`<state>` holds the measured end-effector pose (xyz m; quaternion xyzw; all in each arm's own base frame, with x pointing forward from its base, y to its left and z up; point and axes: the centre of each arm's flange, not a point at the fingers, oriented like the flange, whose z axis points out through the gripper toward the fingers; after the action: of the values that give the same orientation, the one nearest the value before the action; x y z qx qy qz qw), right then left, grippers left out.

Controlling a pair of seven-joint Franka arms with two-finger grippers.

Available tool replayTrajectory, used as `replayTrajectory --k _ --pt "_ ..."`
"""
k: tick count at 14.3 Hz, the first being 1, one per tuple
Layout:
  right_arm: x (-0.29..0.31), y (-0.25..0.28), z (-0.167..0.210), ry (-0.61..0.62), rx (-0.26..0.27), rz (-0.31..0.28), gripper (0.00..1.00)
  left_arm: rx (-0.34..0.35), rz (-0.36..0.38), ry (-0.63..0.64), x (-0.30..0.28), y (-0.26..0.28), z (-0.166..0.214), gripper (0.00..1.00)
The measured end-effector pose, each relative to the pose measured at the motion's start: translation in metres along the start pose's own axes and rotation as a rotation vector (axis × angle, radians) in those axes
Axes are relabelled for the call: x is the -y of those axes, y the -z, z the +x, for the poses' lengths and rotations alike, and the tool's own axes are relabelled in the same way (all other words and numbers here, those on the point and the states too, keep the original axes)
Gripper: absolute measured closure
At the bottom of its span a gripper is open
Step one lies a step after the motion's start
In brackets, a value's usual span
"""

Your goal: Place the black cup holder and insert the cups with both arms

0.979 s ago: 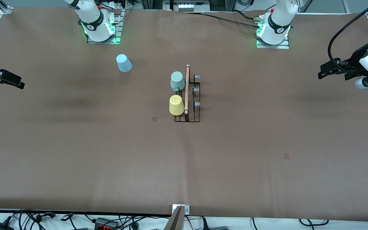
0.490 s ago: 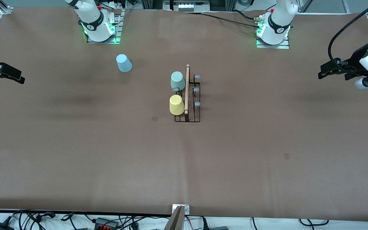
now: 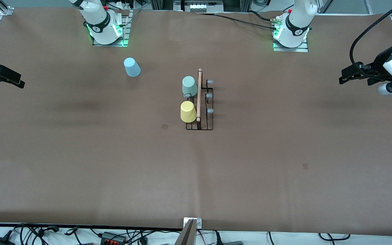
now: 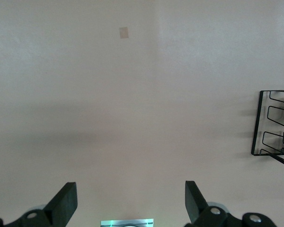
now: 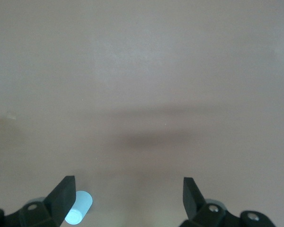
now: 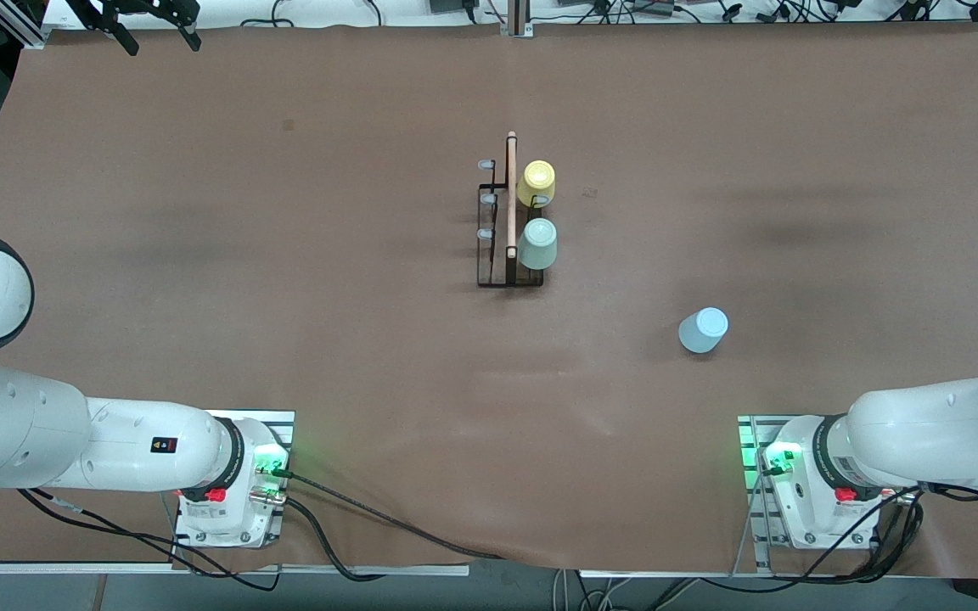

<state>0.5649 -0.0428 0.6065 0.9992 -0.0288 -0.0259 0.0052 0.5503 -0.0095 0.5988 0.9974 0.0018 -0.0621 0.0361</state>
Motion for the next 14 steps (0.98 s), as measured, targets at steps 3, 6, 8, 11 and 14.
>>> replayTrajectory --k 3,6,8,11,14 --pt "0.0018 0.0003 -0.0002 0.003 0.0 0.0 0.0 0.0 0.0 0.0 0.0002 0.0 0.0 0.0" --pt "0.0037 0.0023 -0.0015 0.006 -0.002 0.0 0.0 0.0 0.0 0.0 0.0002 0.0 0.0 0.0" --pt "0.0035 0.004 -0.0026 0.005 -0.005 0.0 0.0 -0.001 0.0 0.001 0.0006 0.0 0.0003 0.0" --pt "-0.0015 0.0045 -0.003 -0.004 -0.006 -0.001 0.0 -0.001 0.0 0.002 0.0012 -0.0016 0.0019 0.0" --pt "-0.0036 0.0046 -0.0031 -0.008 -0.006 -0.001 0.0 0.002 0.0 0.003 0.0015 -0.0034 0.0033 0.0"
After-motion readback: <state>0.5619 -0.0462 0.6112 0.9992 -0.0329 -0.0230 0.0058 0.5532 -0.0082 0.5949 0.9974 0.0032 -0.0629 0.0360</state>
